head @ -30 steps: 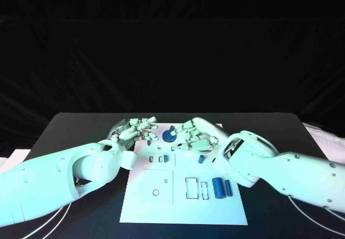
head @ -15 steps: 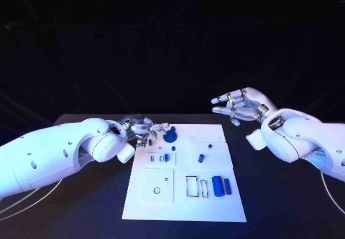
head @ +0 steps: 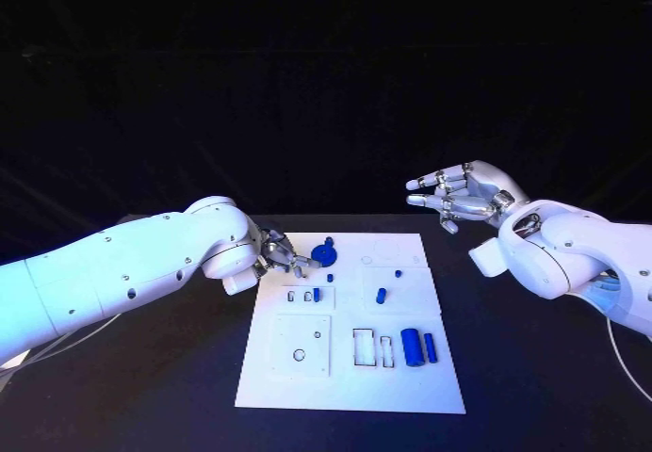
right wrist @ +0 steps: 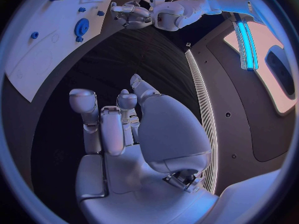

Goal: Assemble the parts on the task board

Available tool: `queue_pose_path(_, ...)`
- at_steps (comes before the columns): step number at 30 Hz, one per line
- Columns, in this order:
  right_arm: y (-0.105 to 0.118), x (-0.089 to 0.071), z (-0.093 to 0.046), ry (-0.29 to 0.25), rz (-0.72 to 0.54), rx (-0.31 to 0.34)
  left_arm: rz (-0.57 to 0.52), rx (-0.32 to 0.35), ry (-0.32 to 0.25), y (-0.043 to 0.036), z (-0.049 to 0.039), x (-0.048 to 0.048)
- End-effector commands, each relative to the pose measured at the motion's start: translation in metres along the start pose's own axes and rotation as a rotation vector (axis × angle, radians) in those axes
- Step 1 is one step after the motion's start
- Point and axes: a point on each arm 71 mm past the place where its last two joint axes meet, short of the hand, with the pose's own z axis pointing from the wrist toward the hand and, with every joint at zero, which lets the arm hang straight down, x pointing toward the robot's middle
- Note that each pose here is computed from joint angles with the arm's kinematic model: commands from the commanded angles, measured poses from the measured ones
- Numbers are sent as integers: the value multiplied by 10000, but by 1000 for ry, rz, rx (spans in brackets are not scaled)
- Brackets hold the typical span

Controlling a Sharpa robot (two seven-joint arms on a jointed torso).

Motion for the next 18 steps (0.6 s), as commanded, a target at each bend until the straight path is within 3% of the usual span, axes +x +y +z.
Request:
queue_pose_path(1,4,33,13,34,-28,-13,102,-77,25,-14,28,27)
queue_pose_path(6,-5,40,27,34,-39,-12,133,-74,51,-101,67,77)
queue_pose_path(18,-16,76,65,59,-69,-17,191,-67,93,-218,145,174)
